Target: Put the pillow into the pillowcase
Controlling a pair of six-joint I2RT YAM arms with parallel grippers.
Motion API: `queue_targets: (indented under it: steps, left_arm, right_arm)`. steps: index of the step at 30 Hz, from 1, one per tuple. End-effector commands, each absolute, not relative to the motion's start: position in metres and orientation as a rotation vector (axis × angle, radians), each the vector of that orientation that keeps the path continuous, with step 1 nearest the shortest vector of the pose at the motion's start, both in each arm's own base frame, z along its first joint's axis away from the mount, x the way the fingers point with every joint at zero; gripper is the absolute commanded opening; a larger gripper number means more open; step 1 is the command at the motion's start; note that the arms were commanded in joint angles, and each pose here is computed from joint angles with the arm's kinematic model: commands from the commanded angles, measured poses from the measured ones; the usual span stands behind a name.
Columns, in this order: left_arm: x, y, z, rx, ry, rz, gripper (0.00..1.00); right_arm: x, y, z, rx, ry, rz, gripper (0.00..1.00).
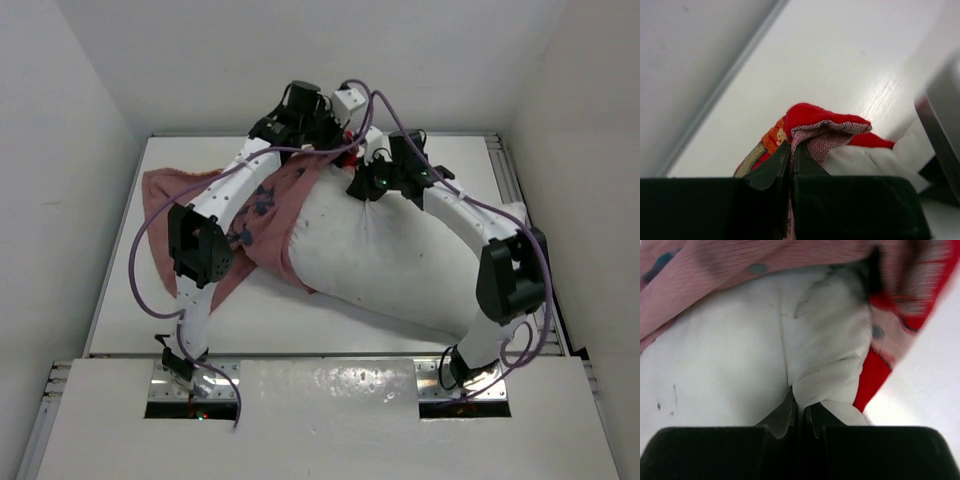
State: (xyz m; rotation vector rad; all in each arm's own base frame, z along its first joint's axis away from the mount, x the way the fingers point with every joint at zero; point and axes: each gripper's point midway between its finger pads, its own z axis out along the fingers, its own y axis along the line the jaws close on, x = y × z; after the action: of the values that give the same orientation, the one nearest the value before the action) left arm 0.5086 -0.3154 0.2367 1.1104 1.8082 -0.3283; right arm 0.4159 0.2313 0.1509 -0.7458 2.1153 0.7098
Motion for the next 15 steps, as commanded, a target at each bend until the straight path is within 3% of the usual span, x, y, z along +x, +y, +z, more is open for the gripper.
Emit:
queue_targets:
  steps: [1,8,15]
  left_arm:
    - [0.498,-0.342,0.322,1.101,1.571,-0.431,0.0]
    - [0.428,-0.38,0.305,1.296,1.535,-0.752,0.0]
    - [0.406,-0.396,0.317,1.304,1.462,-0.893,0.0]
  right_arm:
    - [0.422,0.253,0.228,-0.881,1.805,0.581,0.0]
    - [0.45,0.247,0.267,-0.666,1.683,0.498,0.0]
    - [0.506,0.221,0.251,-0.287,1.753,0.552,0.0]
